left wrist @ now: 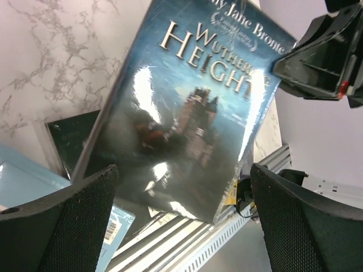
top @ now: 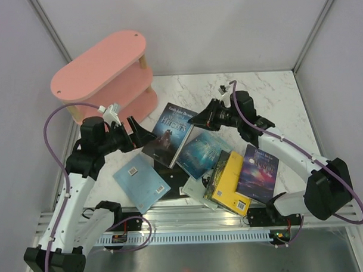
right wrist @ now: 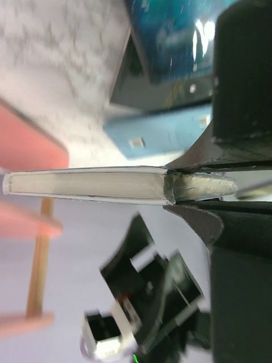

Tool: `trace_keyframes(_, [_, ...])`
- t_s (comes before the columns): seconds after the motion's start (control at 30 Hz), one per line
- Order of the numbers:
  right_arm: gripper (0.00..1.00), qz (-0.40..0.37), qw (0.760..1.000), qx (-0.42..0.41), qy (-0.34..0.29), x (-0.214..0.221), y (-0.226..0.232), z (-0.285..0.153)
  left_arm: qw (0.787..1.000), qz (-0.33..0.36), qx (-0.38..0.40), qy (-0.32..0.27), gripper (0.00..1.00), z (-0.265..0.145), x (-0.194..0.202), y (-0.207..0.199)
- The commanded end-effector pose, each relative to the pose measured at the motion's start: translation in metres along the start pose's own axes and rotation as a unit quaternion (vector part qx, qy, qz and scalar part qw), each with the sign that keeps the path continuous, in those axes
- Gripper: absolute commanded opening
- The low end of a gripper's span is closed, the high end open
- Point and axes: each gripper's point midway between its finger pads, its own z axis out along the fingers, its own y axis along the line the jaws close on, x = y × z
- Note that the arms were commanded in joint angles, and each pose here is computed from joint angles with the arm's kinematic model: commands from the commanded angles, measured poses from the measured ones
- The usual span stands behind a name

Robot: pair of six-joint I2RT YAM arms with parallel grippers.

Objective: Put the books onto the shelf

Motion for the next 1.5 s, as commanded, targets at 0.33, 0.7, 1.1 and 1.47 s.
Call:
trace_keyframes(0.33, [0.0, -0.041, 0.957, -0.272, 0.096, 0.016, 0.127, -0.073, 0.994, 0.084, 0.054, -0.041, 1.0, -0.002, -0.048, -0.032])
trace_keyframes(0.7, [0.0, -0.042, 0.947, -0.307, 0.083, -0.003, 0.136, -0.069, 0.932, 0.094, 0.344, 0.065, 0.93, -0.031, -0.01, -0.107])
trace_keyframes(1.1, [0.0, -0.038, 0.943, -0.325, 0.068, -0.032, 0.145, -0.045, 0.934, 0.061, 0.345, 0.077, 0.02, -0.038, -0.018, -0.119])
trace_keyframes(1.47, [0.96, -0.018, 0.961, -0.273, 0.041, -0.045, 0.126, -0.024, 0.969, 0.036, 0.242, -0.032, 0.02, -0.023, -0.118, -0.141])
